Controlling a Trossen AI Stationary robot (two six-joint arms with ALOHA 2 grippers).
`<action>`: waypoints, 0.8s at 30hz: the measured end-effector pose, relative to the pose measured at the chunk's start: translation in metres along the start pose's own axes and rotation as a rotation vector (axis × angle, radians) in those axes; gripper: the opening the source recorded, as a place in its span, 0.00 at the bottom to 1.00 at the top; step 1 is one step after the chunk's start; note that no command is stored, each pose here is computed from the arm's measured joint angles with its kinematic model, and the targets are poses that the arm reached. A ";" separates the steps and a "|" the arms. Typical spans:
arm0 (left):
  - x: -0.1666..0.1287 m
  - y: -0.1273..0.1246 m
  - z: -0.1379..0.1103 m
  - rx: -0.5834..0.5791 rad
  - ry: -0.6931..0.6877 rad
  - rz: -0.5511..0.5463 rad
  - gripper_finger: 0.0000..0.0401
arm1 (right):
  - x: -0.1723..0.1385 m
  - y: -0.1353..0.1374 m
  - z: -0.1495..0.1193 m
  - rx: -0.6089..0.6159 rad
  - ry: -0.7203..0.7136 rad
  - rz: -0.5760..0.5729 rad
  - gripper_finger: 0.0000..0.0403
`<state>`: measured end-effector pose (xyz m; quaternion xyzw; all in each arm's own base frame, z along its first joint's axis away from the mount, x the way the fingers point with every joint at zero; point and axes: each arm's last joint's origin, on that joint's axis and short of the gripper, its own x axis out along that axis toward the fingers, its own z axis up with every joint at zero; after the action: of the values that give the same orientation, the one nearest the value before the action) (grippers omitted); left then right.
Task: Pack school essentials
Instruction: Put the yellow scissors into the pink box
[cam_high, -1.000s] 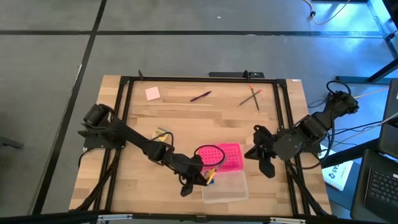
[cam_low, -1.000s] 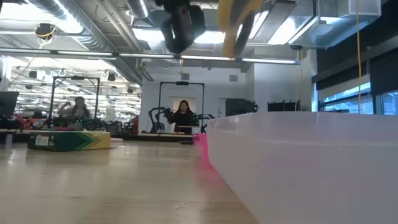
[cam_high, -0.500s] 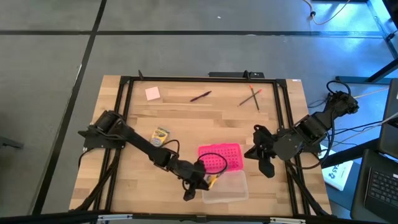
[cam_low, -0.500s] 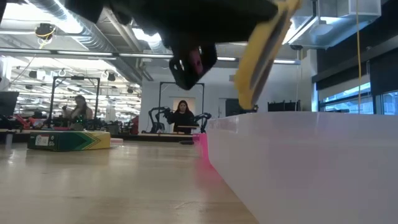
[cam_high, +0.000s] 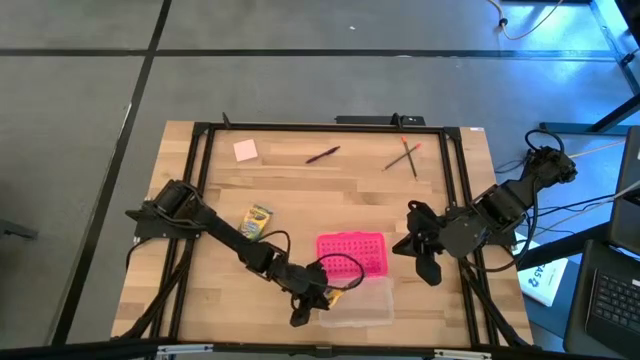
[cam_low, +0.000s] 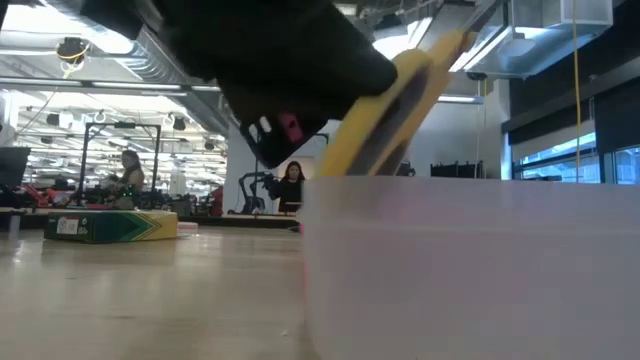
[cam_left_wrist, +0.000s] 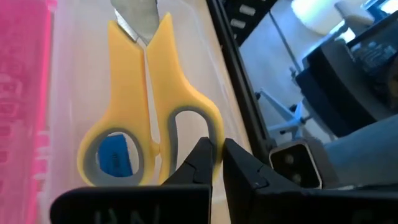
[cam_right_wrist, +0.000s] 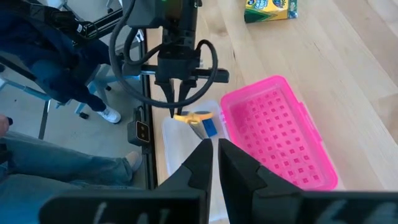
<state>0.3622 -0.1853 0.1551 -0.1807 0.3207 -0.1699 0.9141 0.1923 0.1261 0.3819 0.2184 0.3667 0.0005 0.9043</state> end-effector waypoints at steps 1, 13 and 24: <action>0.000 0.000 0.000 0.000 0.003 -0.003 0.02 | 0.000 0.000 0.000 0.000 0.000 0.000 0.07; -0.001 0.005 -0.011 -0.020 0.152 -0.009 0.02 | 0.000 0.000 0.000 0.003 0.000 0.000 0.07; -0.002 0.008 -0.013 -0.028 0.194 -0.030 0.05 | 0.000 0.000 0.000 0.003 0.000 0.000 0.07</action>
<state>0.3545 -0.1804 0.1433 -0.1810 0.4072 -0.1958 0.8736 0.1923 0.1261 0.3819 0.2199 0.3666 0.0001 0.9040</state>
